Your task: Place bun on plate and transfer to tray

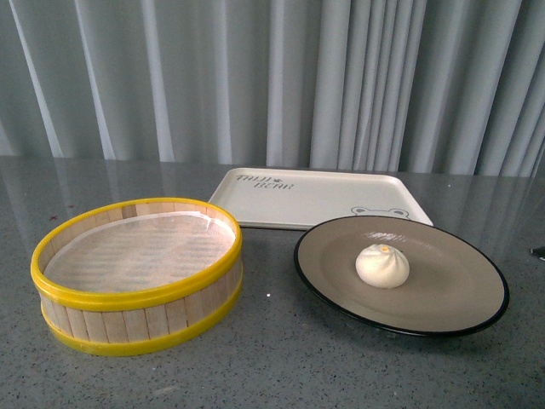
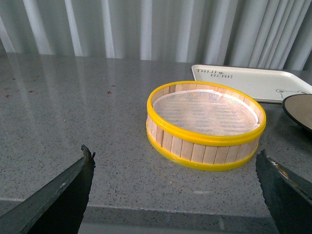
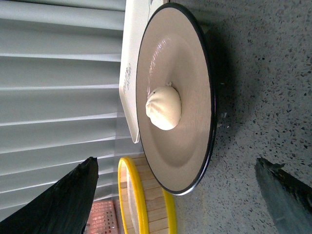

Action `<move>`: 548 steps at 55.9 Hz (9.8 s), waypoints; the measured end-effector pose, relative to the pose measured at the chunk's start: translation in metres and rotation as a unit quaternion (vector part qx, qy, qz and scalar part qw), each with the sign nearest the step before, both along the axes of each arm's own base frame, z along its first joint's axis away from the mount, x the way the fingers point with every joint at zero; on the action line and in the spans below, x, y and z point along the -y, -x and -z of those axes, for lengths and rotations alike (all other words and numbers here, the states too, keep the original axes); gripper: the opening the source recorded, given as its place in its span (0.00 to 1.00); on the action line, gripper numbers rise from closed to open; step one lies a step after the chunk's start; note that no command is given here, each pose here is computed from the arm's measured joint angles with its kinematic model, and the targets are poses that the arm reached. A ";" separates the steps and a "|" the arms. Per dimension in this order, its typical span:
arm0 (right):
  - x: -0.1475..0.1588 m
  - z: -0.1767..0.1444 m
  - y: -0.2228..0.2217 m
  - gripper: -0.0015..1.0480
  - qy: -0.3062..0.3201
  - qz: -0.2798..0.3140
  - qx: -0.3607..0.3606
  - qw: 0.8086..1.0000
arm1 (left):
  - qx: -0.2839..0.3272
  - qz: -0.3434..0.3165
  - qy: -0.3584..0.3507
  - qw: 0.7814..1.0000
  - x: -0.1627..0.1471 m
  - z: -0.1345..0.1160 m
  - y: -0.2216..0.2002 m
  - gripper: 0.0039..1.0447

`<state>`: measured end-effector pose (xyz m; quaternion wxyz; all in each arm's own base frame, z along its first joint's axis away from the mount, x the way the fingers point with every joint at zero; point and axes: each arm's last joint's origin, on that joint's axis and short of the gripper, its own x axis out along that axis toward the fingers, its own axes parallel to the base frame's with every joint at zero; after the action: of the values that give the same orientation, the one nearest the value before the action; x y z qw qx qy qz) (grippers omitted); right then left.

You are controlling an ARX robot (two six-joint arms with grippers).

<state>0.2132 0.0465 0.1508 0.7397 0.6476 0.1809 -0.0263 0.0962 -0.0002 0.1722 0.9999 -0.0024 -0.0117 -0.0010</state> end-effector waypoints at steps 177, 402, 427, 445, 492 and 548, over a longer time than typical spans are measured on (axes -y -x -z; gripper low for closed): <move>0.015 -0.026 -0.185 0.03 -0.044 -0.072 -0.034 0.996 | 0.000 0.000 0.000 1.000 0.000 0.000 0.000 0.94; 0.035 -0.030 -0.082 0.51 0.544 -0.005 0.182 0.819 | 0.000 0.000 0.000 1.000 0.000 0.000 0.000 0.94; 0.046 -0.008 0.008 0.02 0.645 -0.035 0.171 0.744 | 0.000 0.000 0.000 1.000 0.000 0.000 0.000 0.94; 0.046 -0.010 0.040 0.02 0.645 -0.032 0.173 0.743 | 0.000 0.000 0.000 1.000 0.000 0.000 0.000 0.94; 0.046 -0.016 0.087 0.02 0.646 -0.025 0.181 0.741 | 0.000 0.000 0.000 1.000 0.000 0.000 0.000 0.94; 0.046 -0.014 0.116 0.05 0.647 -0.026 0.182 0.740 | 0.000 0.000 0.000 1.000 0.000 0.000 0.000 0.94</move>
<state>0.0976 0.0001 0.1652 1.0000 0.0010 -0.0010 0.0006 0.0962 -0.0002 0.1722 0.9999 -0.0024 -0.0117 -0.0010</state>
